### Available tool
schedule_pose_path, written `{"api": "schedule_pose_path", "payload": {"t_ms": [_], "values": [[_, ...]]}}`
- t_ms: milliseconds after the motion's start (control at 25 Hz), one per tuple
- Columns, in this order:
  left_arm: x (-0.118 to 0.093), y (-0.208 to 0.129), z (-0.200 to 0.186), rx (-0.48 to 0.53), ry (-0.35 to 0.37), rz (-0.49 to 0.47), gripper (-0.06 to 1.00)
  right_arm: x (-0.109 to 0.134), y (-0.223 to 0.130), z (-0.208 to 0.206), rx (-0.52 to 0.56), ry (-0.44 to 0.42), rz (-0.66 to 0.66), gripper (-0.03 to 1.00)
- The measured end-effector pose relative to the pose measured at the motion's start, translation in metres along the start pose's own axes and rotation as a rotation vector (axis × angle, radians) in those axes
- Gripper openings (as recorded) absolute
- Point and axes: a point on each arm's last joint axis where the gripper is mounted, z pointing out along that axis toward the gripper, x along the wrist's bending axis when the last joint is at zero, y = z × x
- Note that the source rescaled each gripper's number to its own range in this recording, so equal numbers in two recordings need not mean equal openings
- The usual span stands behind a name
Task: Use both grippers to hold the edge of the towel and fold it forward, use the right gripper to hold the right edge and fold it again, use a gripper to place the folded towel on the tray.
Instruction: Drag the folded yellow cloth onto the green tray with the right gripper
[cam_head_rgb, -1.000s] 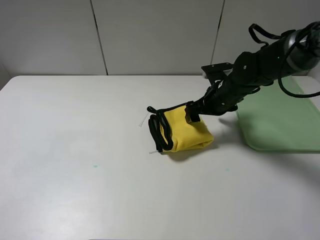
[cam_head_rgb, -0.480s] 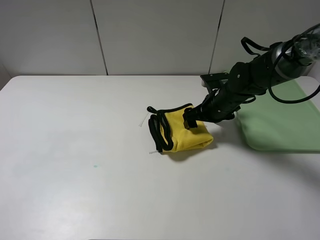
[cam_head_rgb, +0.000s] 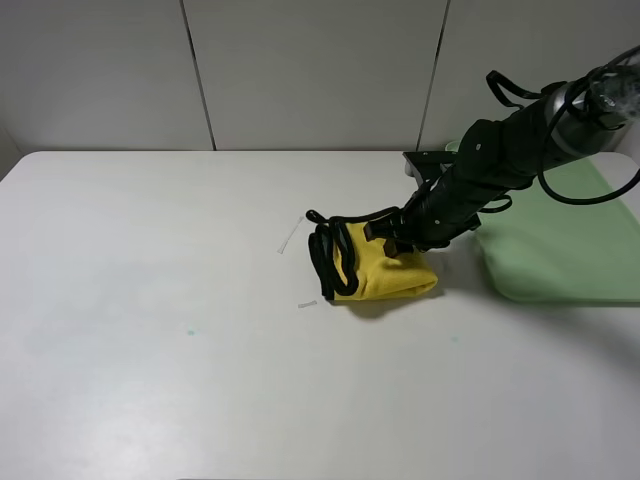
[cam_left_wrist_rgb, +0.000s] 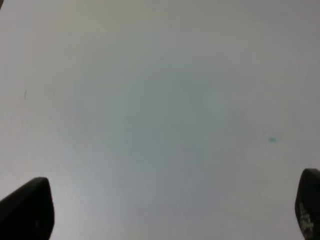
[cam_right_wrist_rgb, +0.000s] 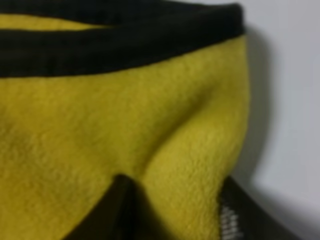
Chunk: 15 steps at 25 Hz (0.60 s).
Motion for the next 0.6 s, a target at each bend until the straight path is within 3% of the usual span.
{"api": "schedule_pose_path", "payload": {"t_ms": [120, 600], "values": [[0.0, 0.0, 0.0, 0.0, 0.0, 0.0, 0.97, 0.0017, -0.0004, -0.0004, 0.014, 0.009, 0.011, 0.09], [0.0, 0.0, 0.0, 0.0, 0.0, 0.0, 0.97, 0.003, -0.0011, -0.0051, 0.033, 0.016, 0.009, 0.08]]}}
